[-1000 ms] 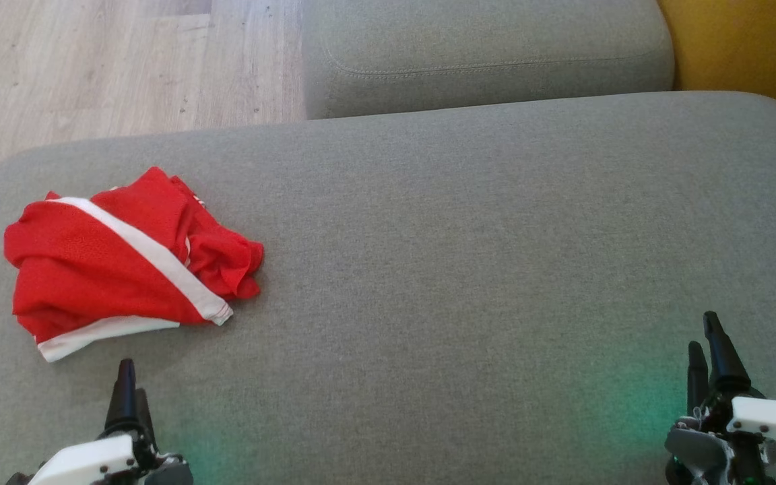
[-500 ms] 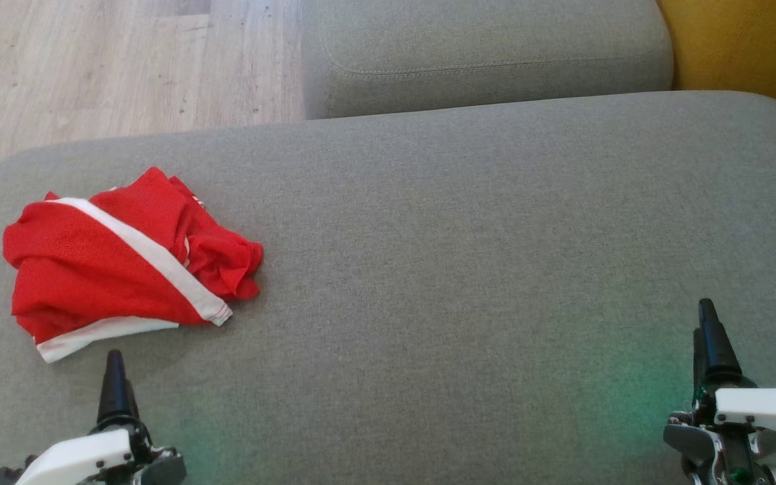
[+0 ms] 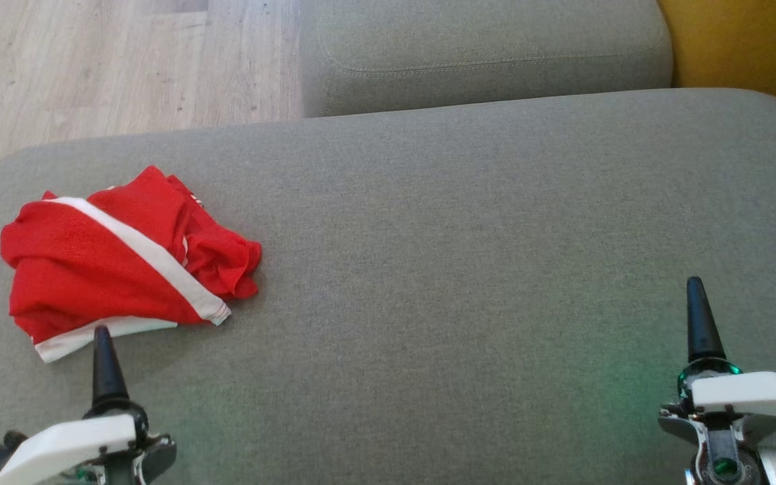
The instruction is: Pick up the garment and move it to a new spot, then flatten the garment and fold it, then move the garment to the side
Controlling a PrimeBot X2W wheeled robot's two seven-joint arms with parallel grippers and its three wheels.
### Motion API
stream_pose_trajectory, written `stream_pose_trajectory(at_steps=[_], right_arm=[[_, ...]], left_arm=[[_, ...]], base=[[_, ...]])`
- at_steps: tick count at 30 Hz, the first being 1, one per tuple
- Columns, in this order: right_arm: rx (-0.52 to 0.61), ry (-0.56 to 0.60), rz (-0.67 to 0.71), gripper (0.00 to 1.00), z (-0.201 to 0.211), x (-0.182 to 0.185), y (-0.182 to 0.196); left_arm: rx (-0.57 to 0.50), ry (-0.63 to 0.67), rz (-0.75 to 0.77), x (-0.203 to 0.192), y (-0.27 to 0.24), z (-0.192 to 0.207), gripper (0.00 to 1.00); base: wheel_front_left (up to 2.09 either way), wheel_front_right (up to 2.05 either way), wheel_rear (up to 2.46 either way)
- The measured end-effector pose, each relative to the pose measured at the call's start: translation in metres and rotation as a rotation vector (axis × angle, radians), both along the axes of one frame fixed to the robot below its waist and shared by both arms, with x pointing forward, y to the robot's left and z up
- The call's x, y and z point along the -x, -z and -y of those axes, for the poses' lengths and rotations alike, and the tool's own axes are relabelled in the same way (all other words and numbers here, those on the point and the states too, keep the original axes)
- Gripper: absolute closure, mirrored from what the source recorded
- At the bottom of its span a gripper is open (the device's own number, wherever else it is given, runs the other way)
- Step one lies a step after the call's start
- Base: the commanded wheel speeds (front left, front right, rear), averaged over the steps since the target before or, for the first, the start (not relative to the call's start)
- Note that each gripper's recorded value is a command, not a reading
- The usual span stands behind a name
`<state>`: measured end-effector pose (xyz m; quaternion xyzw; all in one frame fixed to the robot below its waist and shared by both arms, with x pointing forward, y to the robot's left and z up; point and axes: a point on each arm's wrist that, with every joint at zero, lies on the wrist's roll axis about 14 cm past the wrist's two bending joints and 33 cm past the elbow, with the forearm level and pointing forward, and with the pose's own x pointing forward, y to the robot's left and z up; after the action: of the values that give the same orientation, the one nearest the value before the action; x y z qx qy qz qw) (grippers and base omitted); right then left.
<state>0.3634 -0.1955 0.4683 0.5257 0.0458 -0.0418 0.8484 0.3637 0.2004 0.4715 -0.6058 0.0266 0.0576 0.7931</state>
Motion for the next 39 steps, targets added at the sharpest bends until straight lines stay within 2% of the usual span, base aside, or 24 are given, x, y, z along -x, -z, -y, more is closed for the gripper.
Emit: stream_pose_trajectory(at_steps=[16, 39], right_arm=[[0.293, -0.073, 0.066, 0.0, -0.017, -0.009, -0.02], [0.637, -0.183, 0.122, 0.0, -0.046, -0.008, -0.024]], left_arm=[[-0.327, 0.09, 0.025, -0.006, -0.018, 0.026, 0.0], [-0.759, 0.214, 0.089, -0.005, -0.025, 0.063, 0.0]], base=[[0.0, 0.0, 0.0], [0.0, 0.0, 0.0]])
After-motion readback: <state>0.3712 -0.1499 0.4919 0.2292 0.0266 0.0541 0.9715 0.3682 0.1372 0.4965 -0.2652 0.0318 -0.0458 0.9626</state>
